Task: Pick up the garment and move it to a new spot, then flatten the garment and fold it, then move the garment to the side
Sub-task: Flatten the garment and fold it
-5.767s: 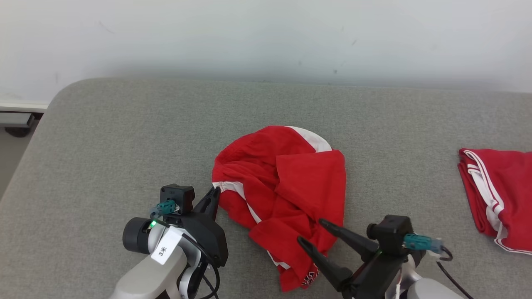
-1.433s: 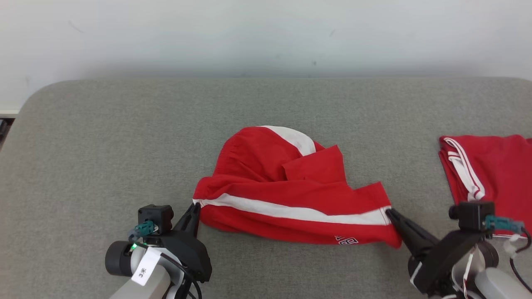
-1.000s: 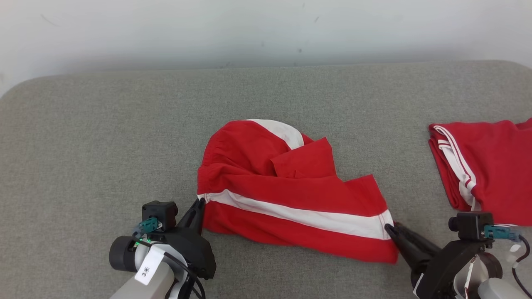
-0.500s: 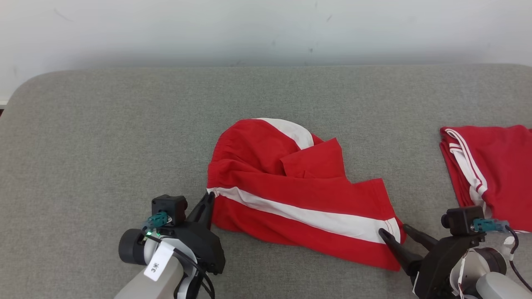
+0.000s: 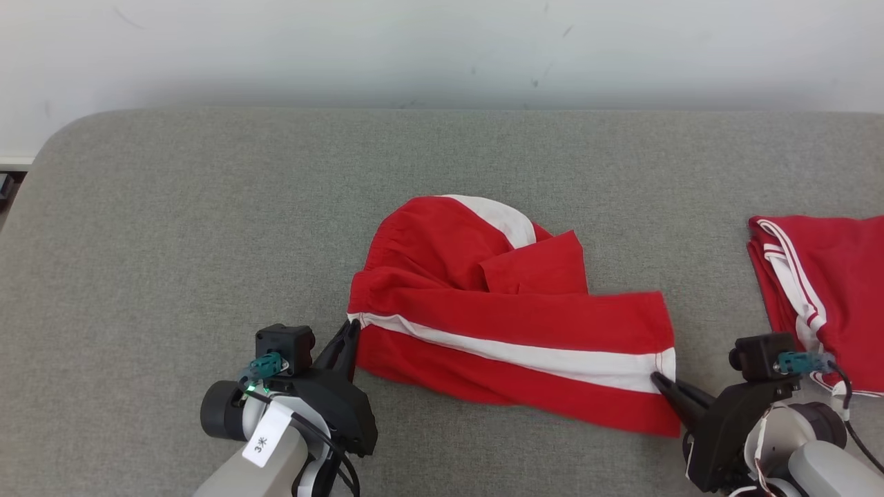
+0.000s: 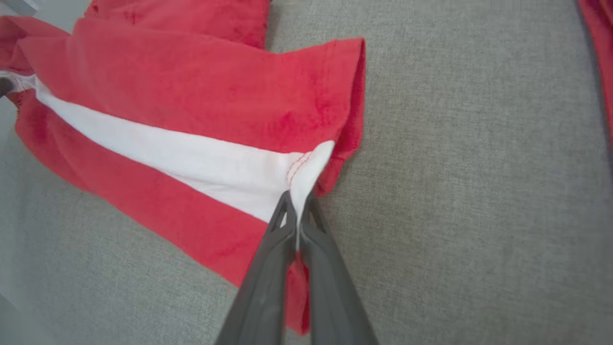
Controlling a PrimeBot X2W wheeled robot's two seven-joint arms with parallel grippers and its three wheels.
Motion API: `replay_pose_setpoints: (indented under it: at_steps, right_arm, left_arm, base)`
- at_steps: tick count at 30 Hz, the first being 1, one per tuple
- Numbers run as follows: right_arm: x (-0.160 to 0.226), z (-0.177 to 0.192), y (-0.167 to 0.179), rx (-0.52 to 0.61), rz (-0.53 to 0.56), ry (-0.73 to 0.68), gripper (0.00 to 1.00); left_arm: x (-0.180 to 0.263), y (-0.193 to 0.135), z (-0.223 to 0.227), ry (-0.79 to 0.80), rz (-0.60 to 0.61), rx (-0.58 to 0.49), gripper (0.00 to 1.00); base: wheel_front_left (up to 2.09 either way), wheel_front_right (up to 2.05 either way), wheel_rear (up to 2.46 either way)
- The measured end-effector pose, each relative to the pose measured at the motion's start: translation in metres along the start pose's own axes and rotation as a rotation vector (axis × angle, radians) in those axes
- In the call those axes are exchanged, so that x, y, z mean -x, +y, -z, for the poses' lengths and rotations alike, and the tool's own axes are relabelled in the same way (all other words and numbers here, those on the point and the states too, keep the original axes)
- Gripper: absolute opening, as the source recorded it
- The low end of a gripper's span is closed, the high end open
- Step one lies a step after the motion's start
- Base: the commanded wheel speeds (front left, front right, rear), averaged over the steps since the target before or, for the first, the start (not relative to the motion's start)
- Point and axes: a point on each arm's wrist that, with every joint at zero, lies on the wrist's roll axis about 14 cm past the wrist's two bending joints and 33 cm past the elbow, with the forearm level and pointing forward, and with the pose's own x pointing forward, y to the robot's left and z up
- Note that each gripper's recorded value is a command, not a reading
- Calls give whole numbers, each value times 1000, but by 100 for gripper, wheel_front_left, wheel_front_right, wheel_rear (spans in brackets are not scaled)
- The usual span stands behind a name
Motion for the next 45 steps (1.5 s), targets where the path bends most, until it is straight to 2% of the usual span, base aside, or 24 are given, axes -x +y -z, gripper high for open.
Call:
replay_pose_setpoints:
  at_steps: [10, 12, 13, 22, 29, 31, 32, 36, 38, 45]
  right_arm:
    - [8, -23, -15, -9, 45, -99, 0]
    - [8, -23, -15, -8, 46, -106, 0]
    - [8, -23, -16, -8, 47, -106, 0]
    - [10, -24, -12, -2, 40, -120, 0]
    - [10, -22, -3, 1, 15, -118, 0]
    - [11, -20, -2, -1, 13, -117, 0]
    - [11, -20, -3, -2, 15, -117, 0]
    - [14, -18, -8, -6, 30, -114, 0]
    - [15, -17, -9, -2, 32, -114, 0]
    - [16, -17, -13, -3, 43, -122, 0]
  left_arm:
    - [0, 4, 1, 5, -7, -4, 0]
    - [1, 1, 5, 18, 4, -7, 48]
    - [3, 0, 7, 21, 8, -6, 100]
    - [11, 6, 3, 3, 6, -38, 100]
    - [12, -5, -4, -20, 38, -64, 100]
    - [12, -9, -1, -1, 51, -75, 69]
    - [12, -10, 0, 1, 55, -75, 64]
    - [10, -16, 4, 26, 70, -83, 34]
    - [9, -17, 5, 29, 75, -84, 2]
    - [6, -15, 4, 28, 66, -78, 0]
  base:
    - [0, 0, 0]
    - [0, 0, 0]
    - [0, 0, 0]
    - [0, 0, 0]
    - [0, 0, 0]
    - [0, 0, 0]
    - [0, 0, 0]
    - [0, 0, 0]
    - [0, 0, 0]
    - [0, 0, 0]
